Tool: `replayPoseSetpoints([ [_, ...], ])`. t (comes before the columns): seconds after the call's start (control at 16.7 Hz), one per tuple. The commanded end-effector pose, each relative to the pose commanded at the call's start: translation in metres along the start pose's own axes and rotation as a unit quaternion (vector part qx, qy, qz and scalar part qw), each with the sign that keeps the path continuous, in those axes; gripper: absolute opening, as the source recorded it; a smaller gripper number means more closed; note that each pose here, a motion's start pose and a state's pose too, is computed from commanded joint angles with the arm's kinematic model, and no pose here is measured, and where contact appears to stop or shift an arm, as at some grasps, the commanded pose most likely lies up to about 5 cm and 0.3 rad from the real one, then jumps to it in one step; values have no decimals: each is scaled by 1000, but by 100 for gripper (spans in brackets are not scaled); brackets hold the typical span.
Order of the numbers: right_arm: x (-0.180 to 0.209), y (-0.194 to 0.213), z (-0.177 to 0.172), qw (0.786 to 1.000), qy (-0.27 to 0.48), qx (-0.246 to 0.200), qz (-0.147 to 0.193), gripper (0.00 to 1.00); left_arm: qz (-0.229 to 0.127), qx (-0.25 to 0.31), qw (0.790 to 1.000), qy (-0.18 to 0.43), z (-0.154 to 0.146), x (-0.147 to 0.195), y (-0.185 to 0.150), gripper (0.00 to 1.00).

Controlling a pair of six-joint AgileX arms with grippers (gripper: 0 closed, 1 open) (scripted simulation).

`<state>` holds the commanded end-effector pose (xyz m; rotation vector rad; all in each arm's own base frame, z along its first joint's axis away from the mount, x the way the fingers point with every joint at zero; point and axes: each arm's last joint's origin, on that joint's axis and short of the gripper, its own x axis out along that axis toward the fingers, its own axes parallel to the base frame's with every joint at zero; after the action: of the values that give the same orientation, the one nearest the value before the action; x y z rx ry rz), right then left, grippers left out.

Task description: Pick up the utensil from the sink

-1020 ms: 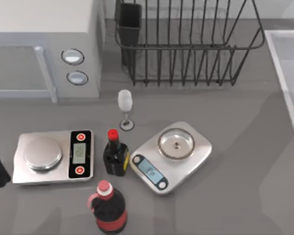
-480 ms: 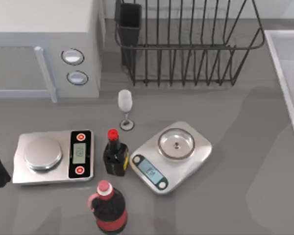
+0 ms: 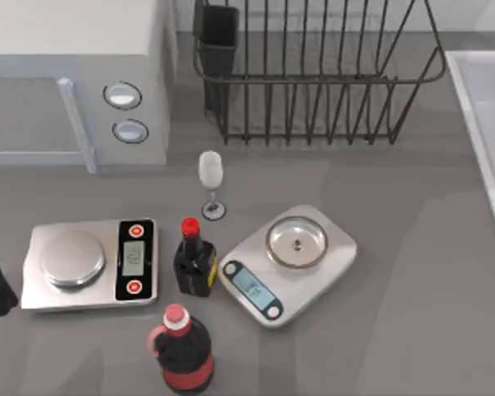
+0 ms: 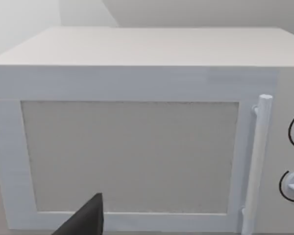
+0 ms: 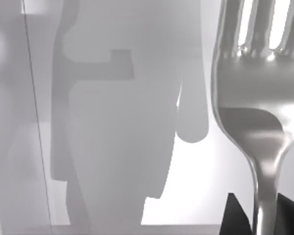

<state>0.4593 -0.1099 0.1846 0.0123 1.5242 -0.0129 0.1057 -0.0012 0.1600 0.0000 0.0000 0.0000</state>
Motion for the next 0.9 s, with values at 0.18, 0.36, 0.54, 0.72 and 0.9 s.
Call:
replayPoseSetpoints([
  [0.18,2,0,0,1000,1,0,0,0,0,0,1000,0,0,0,0,100],
  [0.36,-3,17,2,1000,4,0,2,0,0,0,1000,0,0,0,0,100],
  [0.54,-20,77,1,1000,11,0,3,0,0,0,1000,0,0,0,0,100],
  [0.72,-45,173,-16,1000,18,-2,3,0,0,0,1000,0,0,0,0,100],
  [0.9,-69,250,-50,1000,23,-3,1,0,0,0,1000,0,0,0,0,100],
])
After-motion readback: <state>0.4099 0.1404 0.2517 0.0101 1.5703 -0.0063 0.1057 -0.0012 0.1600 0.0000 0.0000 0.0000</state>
